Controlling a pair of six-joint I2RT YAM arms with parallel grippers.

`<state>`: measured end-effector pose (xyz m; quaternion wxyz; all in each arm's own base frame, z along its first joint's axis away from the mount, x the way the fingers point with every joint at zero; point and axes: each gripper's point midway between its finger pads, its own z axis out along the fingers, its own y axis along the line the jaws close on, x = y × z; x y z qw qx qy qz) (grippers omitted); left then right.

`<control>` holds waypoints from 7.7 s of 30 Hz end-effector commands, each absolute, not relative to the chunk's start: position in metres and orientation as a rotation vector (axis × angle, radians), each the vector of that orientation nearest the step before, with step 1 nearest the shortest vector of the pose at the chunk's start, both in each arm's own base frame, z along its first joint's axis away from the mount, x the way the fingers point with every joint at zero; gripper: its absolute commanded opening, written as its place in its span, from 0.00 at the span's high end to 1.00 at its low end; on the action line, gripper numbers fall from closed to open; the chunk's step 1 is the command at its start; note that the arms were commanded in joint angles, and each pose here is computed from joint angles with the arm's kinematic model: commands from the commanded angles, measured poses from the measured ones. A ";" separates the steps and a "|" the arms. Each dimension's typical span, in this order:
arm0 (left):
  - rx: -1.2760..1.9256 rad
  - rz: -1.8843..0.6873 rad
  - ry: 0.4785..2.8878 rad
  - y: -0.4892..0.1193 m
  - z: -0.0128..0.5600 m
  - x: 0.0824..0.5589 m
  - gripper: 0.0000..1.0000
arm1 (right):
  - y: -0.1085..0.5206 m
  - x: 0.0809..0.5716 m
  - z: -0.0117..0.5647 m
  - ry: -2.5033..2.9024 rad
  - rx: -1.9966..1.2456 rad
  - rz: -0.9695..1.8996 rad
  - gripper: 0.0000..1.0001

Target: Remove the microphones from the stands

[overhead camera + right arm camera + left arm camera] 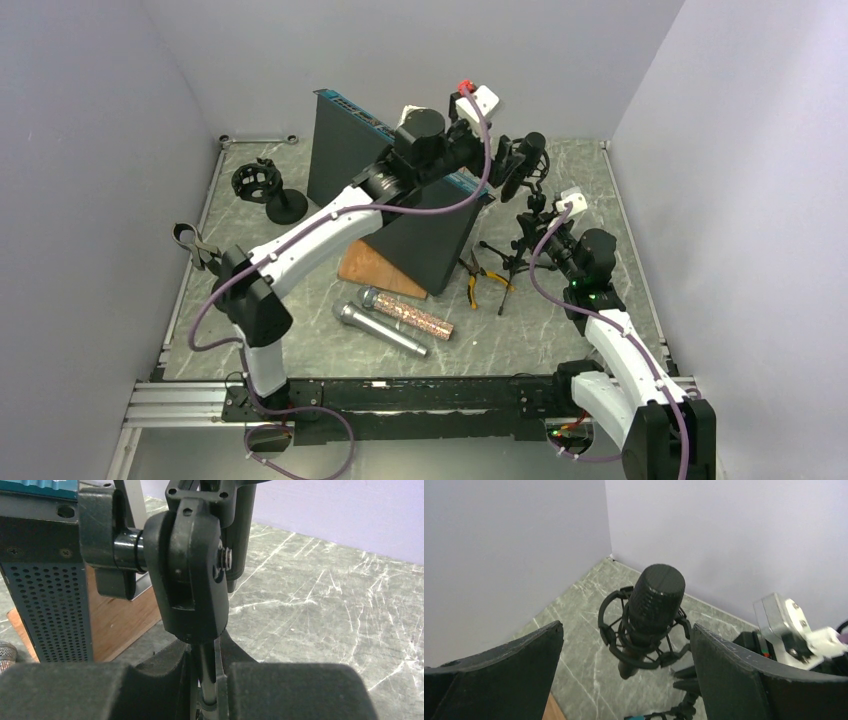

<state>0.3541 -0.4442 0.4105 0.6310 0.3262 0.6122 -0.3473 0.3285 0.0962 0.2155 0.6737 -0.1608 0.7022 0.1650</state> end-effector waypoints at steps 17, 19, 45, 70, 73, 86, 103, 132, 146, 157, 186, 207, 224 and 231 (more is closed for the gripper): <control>0.683 -0.732 1.302 -0.505 0.418 0.388 0.23 | 0.100 0.322 0.212 1.608 -0.277 0.453 1.00; 0.683 -0.737 1.304 -0.507 0.414 0.388 0.27 | 0.101 0.322 0.212 1.606 -0.280 0.456 1.00; 0.674 -0.872 1.053 -0.482 0.551 0.315 1.00 | 0.097 0.326 0.194 1.638 -0.229 0.453 1.00; 0.524 -0.909 1.043 -0.313 0.655 0.215 1.00 | 0.087 0.330 0.188 1.679 -0.189 0.397 0.86; 0.505 -0.860 1.190 -0.289 0.620 0.218 1.00 | 0.086 0.330 0.189 1.676 -0.182 0.392 0.79; 0.104 -0.841 1.862 -0.190 0.389 0.219 1.00 | 0.087 0.334 0.186 1.691 -0.179 0.401 0.62; -0.595 -0.599 2.329 -0.107 0.188 0.246 1.00 | 0.089 0.334 0.186 1.700 -0.170 0.421 0.58; -0.805 -0.218 2.618 -0.065 0.054 0.247 0.87 | 0.086 0.335 0.187 1.698 -0.157 0.406 0.43; -0.806 -0.228 2.634 -0.067 0.044 0.248 0.30 | 0.081 0.329 0.192 1.703 -0.102 0.397 0.23; -0.759 -0.296 2.605 -0.074 0.055 0.256 0.17 | 0.078 0.317 0.199 1.771 -0.033 0.418 0.00; 0.390 -1.082 1.838 -0.262 0.280 0.222 0.13 | 0.092 0.302 0.275 1.634 -0.054 0.538 0.27; 1.025 -0.676 1.325 -0.490 0.239 0.238 0.16 | 0.076 0.319 0.236 1.561 -0.132 0.354 1.00; 0.957 -0.824 1.448 -0.527 0.212 0.253 0.45 | 0.057 0.297 0.221 1.611 -0.067 0.267 1.00; 0.762 -1.124 1.671 -0.535 0.220 0.256 0.44 | 0.055 0.292 0.230 1.574 -0.066 0.259 1.00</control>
